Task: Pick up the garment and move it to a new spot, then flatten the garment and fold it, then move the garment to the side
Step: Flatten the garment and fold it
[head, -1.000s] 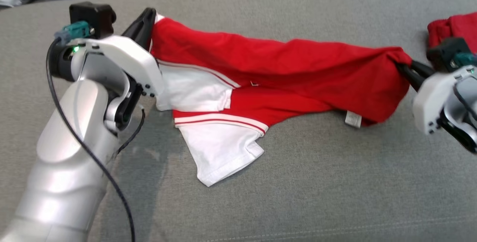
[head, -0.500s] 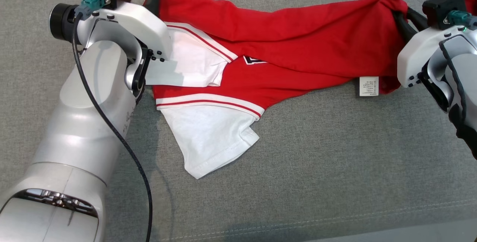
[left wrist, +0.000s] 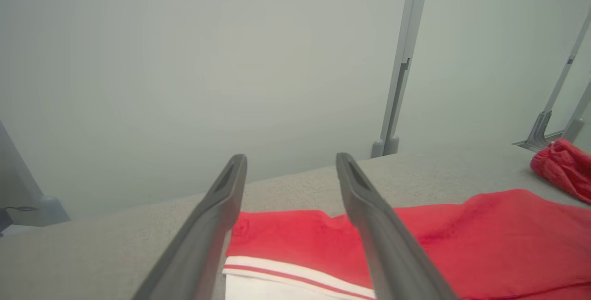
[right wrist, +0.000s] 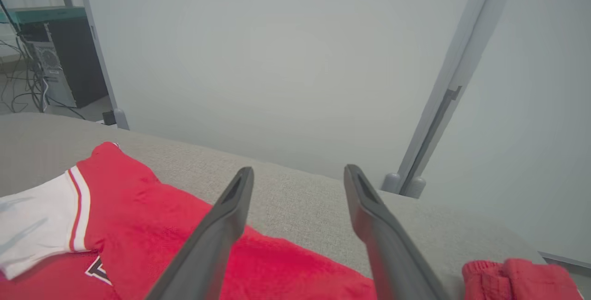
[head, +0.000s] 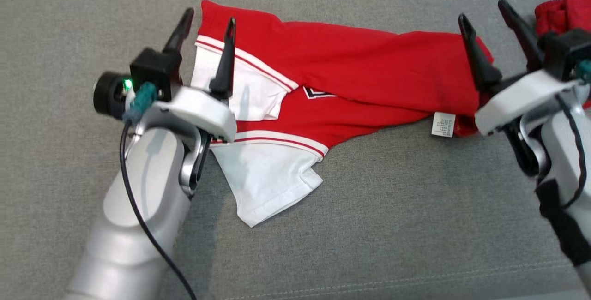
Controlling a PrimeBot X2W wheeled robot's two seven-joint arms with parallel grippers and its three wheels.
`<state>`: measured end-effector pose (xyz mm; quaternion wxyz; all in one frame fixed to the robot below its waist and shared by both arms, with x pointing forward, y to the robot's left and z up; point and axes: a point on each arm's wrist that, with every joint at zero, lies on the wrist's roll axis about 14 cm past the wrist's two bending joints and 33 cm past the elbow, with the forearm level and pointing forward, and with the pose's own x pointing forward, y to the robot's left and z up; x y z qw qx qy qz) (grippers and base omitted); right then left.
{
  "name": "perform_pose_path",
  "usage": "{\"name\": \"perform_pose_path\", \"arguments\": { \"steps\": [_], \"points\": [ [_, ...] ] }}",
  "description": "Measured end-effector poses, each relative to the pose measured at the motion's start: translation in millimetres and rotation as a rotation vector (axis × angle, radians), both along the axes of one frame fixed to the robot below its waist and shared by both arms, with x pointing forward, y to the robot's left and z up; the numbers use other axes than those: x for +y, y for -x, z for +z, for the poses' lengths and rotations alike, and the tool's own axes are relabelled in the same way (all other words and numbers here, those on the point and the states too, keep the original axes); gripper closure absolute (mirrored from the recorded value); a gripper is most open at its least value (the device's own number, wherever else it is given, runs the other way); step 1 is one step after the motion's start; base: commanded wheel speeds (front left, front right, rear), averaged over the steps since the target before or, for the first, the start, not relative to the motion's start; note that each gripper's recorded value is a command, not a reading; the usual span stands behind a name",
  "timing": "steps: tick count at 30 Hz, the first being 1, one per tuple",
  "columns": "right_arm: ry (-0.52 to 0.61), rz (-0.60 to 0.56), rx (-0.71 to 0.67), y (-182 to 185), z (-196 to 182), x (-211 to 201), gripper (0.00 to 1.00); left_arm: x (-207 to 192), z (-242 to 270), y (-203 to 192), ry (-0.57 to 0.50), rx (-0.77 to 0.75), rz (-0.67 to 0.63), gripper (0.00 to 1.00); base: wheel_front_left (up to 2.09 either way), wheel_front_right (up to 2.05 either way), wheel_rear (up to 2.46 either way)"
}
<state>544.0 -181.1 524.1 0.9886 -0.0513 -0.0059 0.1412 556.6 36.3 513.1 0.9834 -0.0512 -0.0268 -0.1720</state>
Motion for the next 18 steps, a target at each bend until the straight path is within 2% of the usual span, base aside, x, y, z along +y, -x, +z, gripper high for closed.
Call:
{"name": "perform_pose_path", "arguments": {
  "steps": [3,7,12,18],
  "points": [
    [-0.085,-0.043,-0.021,28.2,-0.2,-2.0,0.00,6.2,3.1,26.3,0.018,-0.012,0.010,0.00,0.00,0.00,0.00],
    [-0.137,-0.088,-0.044,68.0,-1.5,-4.2,0.00,11.3,8.0,61.3,-0.001,-0.038,0.015,0.00,0.00,0.00,0.00],
    [-0.198,-0.121,-0.002,122.9,-22.4,3.5,0.00,15.1,6.2,104.7,0.022,-0.024,0.028,0.00,0.00,0.00,0.00],
    [-0.223,-0.144,0.020,163.8,-32.3,5.3,0.00,37.6,-4.1,141.8,0.060,0.020,0.111,0.00,0.00,0.00,0.00]
  ]
}}
